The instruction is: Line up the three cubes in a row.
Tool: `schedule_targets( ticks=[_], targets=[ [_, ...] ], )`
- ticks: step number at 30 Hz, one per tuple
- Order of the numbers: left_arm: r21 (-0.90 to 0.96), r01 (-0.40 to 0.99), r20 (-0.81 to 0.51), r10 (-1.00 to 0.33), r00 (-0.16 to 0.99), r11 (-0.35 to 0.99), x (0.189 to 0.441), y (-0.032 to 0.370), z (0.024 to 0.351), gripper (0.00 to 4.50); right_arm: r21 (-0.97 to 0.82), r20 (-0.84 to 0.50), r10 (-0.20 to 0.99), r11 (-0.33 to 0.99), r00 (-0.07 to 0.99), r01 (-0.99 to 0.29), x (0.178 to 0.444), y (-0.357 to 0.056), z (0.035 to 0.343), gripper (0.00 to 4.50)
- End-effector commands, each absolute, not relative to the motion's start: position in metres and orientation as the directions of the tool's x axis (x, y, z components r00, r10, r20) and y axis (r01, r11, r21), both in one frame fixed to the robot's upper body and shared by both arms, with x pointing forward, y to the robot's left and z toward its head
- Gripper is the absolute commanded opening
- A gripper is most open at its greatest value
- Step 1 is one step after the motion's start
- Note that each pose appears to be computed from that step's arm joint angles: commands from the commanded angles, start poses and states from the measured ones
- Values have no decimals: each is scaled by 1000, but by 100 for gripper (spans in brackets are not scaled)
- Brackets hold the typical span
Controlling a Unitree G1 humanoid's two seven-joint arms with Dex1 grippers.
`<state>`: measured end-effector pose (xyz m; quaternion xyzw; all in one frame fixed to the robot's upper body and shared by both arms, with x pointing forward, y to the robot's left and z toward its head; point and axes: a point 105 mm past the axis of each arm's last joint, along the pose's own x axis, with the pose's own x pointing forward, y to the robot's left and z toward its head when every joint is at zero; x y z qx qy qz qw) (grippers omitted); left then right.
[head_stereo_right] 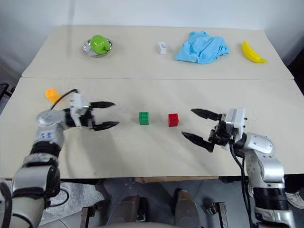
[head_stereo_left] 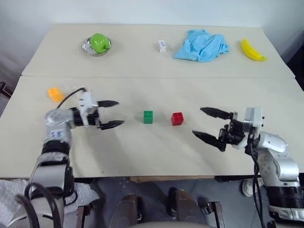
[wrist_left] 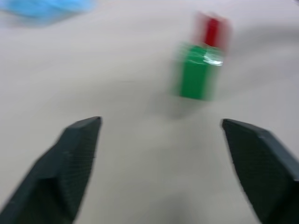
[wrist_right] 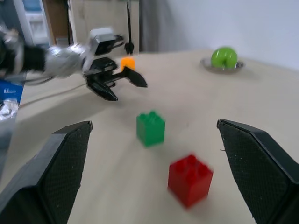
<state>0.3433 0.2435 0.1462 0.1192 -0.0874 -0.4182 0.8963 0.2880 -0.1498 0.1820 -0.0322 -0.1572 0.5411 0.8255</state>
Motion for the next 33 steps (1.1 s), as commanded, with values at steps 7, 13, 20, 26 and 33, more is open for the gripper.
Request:
schedule_targets(
  ticks=[7, 13, 20, 26, 33],
  targets=[
    [85, -77, 265, 52, 963, 993, 241, 364, 139, 448, -281, 243, 920, 369, 307, -886, 292, -136, 190, 450],
    [-60, -201, 208, 209, 955, 978, 230, 361, 118, 448, -284, 241, 926, 353, 290, -892, 292, -134, 192, 450],
    [-104, -198, 140, 211, 967, 975, 294, 325, 132, 448, -268, 235, 932, 335, 275, -904, 291, -135, 194, 450],
    [-98, -282, 93, 291, 952, 954, 361, 319, 161, 448, -262, 259, 929, 329, 262, -907, 291, -129, 201, 450],
    [-82, -334, 78, 341, 937, 939, 407, 313, 173, 448, -247, 288, 918, 346, 272, -905, 289, -123, 207, 450]
  ],
)
